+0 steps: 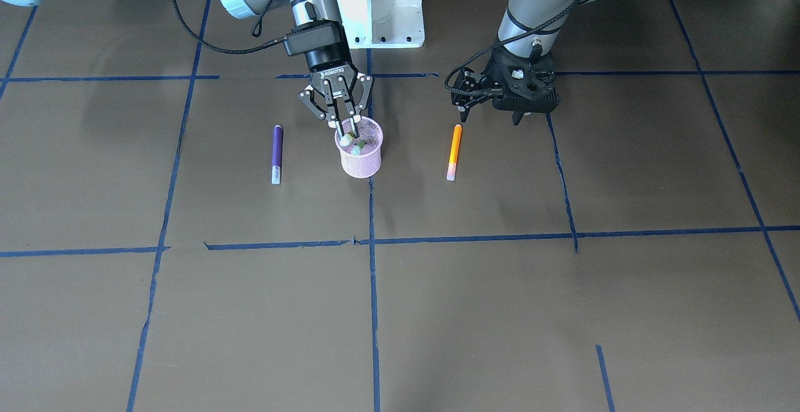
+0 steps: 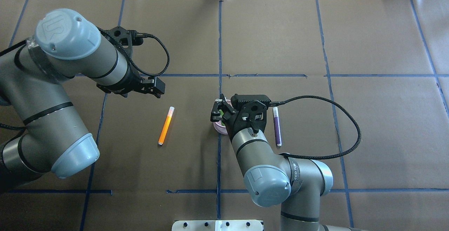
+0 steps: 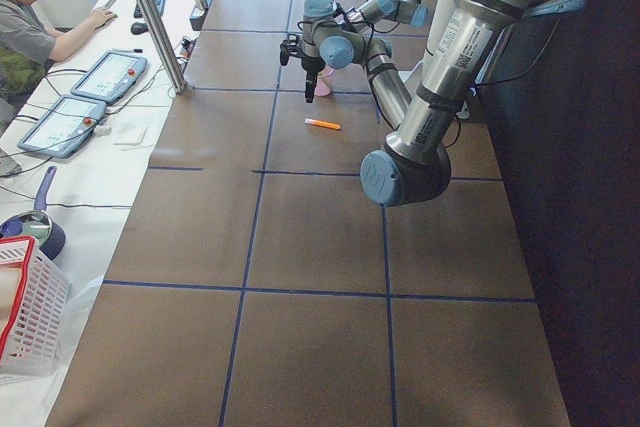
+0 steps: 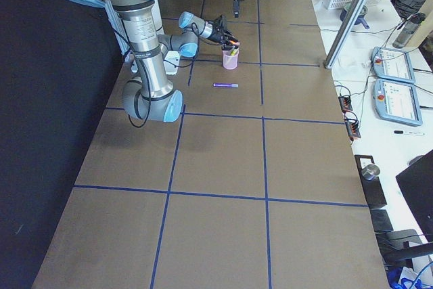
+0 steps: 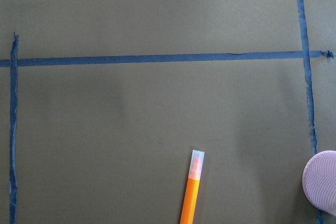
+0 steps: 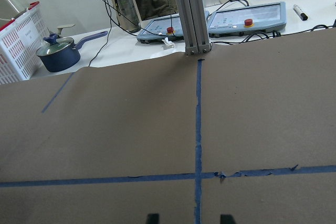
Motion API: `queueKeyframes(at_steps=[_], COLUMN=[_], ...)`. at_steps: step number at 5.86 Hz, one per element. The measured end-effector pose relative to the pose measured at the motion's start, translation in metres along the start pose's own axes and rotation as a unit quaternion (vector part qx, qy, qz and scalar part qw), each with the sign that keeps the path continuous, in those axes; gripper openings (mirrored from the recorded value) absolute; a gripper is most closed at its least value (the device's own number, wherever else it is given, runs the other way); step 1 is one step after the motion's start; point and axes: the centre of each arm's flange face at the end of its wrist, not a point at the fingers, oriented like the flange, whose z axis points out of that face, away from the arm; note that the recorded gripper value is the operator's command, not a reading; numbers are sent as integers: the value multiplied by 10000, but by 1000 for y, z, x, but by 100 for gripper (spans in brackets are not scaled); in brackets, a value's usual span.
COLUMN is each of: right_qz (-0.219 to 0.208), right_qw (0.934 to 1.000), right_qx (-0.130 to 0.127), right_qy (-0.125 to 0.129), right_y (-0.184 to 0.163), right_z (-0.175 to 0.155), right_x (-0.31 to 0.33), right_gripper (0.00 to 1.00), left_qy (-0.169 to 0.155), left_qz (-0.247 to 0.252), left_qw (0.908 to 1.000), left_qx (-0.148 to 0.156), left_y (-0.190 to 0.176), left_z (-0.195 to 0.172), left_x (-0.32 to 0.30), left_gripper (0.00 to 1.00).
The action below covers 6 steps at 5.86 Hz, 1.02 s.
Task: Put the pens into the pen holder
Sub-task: 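Withdraw the right gripper while the left gripper grasps the orange marker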
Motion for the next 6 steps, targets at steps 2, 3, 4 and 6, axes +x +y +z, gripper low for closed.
queueKeyframes(at_steps=[2,3,4,6], right_qz=[117,45,86,179], right_qw=[9980,9912,9776,9514], right_qx=[-611,-1311,-2051,-3008], right_qy=[-59,186,459,635], right_y=[-36,-70,-106,-166], right_z=[1,0,0,6], right_x=[-10,1,20,70], right_gripper=[100,100,100,100], left_qy=[-59,-103,-88,-38], left_qz=[-36,-37,-93,-227], left_qw=[10000,9999,9998,9997], left_qx=[-48,-90,-122,-68], left_y=[0,0,-1,7], left_z=[11,22,38,103], left_x=[1,3,6,18], left_gripper=[100,100,100,95])
